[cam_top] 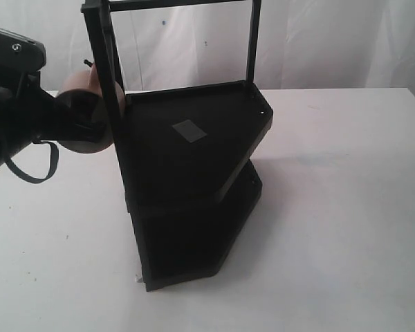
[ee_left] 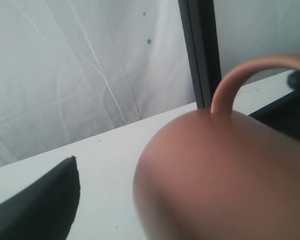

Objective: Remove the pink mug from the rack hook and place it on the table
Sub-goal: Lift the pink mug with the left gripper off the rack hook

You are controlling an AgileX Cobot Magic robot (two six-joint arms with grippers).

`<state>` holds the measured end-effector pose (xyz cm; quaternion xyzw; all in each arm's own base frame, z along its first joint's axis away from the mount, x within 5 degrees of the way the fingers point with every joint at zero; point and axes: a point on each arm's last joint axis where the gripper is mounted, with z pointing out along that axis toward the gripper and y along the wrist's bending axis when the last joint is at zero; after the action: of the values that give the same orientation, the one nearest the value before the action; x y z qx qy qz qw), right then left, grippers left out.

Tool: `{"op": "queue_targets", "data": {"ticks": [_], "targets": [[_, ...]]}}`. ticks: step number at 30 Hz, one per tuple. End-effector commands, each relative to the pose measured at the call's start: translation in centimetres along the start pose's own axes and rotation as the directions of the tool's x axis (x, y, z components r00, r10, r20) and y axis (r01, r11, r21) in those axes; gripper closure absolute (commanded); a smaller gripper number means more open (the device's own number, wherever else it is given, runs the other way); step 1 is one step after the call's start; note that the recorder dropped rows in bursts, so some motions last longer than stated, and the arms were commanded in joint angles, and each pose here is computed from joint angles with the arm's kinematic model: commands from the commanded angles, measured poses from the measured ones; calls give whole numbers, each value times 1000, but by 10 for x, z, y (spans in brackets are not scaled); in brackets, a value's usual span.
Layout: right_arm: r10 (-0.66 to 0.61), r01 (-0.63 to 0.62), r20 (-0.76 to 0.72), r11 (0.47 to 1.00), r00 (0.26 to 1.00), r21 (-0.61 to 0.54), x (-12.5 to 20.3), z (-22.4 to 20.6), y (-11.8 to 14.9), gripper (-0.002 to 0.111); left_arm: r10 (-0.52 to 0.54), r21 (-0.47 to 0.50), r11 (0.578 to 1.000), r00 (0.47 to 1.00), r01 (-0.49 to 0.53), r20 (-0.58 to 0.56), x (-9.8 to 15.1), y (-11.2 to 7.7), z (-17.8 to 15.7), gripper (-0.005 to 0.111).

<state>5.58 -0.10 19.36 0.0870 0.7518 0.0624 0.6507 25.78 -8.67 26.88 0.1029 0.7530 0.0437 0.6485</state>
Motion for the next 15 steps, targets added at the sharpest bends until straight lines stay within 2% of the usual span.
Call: {"op": "queue_targets", "data": {"ticks": [1, 9, 15], "targets": [[-5, 5, 13, 1000, 1000, 5, 0, 0, -1, 108, -4, -1, 1000, 1000, 4, 1, -3, -1, 0, 26], [-5, 5, 13, 1000, 1000, 5, 0, 0, -1, 108, -1, -37, 999, 1000, 2, 22, -3, 2, 2, 26], [-5, 5, 13, 1000, 1000, 5, 0, 0, -1, 108, 12, -32, 999, 1000, -12, -3, 4, -1, 7, 26]]}}
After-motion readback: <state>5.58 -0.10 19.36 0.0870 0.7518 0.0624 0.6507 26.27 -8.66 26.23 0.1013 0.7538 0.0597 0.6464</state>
